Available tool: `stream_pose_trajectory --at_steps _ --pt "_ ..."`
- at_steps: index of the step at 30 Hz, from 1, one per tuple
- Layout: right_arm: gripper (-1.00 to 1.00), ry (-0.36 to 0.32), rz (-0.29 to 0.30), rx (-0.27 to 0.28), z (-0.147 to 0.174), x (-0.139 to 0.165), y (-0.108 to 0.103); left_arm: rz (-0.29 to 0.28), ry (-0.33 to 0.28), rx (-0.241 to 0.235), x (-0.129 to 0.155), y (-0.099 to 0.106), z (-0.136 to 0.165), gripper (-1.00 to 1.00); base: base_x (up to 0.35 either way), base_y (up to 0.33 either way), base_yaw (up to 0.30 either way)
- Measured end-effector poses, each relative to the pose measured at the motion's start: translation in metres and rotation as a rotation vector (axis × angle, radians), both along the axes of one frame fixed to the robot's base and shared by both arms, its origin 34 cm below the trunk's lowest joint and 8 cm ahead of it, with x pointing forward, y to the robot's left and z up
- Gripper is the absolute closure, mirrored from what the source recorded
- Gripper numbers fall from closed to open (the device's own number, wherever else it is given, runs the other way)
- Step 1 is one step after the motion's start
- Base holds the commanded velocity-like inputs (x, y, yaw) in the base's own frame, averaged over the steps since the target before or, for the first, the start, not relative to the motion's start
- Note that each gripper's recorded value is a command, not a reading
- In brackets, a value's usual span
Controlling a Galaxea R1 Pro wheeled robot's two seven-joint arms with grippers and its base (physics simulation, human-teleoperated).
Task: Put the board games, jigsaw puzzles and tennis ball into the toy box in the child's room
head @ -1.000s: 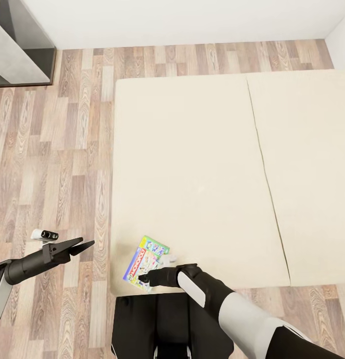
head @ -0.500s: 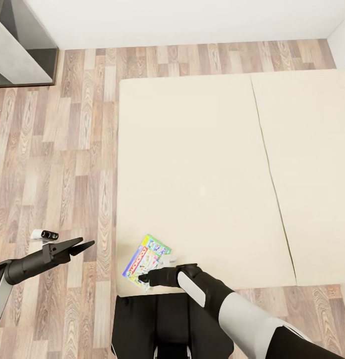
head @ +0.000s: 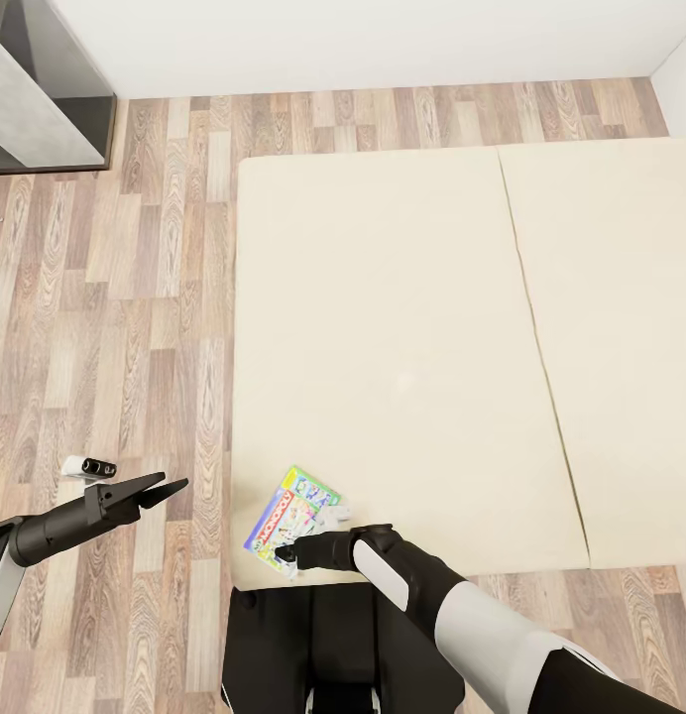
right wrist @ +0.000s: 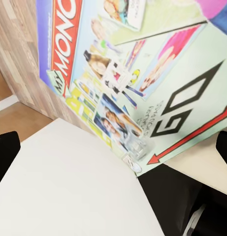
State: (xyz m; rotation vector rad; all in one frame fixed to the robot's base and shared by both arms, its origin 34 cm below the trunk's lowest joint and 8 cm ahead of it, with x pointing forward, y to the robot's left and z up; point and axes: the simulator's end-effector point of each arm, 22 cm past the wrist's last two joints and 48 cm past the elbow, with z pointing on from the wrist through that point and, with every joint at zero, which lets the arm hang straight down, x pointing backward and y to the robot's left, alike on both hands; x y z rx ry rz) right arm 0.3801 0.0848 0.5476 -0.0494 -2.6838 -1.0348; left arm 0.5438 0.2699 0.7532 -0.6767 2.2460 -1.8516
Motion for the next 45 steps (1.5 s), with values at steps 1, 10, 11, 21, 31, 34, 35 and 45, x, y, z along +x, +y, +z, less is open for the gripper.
stream_pose_trajectory --at_steps 1,10,11,21,31,34,35,45 --pt "-1.00 0.000 0.000 0.000 0.0000 0.0001 0.0001 0.000 0.000 0.000 0.0000 0.0000 0.0000 -1.00 0.000 0.103 0.000" --pt "-1.00 0.000 -0.001 0.001 0.0002 0.0003 0.0003 0.000 0.000 0.000 -0.0001 0.0000 0.0000 -1.00 0.000 0.034 0.000" --pt "-1.00 0.000 -0.001 0.001 0.0002 0.0003 0.0003 0.000 0.000 0.000 -0.0001 0.0000 0.0001 -1.00 0.000 0.003 0.000" --pt "-1.00 0.000 -0.001 0.001 0.0002 0.0004 0.0003 0.001 0.000 -0.001 0.0000 0.0000 0.0001 -1.00 0.000 0.028 0.000" --pt "-1.00 0.000 -0.001 0.001 0.0002 0.0002 0.0003 0.001 -0.001 -0.001 0.0002 0.0000 0.0003 -1.00 0.000 0.056 0.000" --pt "-1.00 -0.001 -0.001 0.002 0.0004 0.0005 0.0005 0.002 -0.001 -0.002 0.0002 0.0000 0.0003 -1.00 0.000 0.052 0.000" --pt "-1.00 -0.002 0.000 0.002 0.0006 0.0007 0.0008 0.001 -0.001 -0.001 0.0002 0.0000 0.0003 -1.00 0.000 0.118 0.000" --pt "-1.00 -0.003 0.001 0.003 0.0009 0.0010 0.0012 0.002 -0.001 -0.002 0.0002 0.0000 0.0003 -1.00 0.000 0.038 0.000"
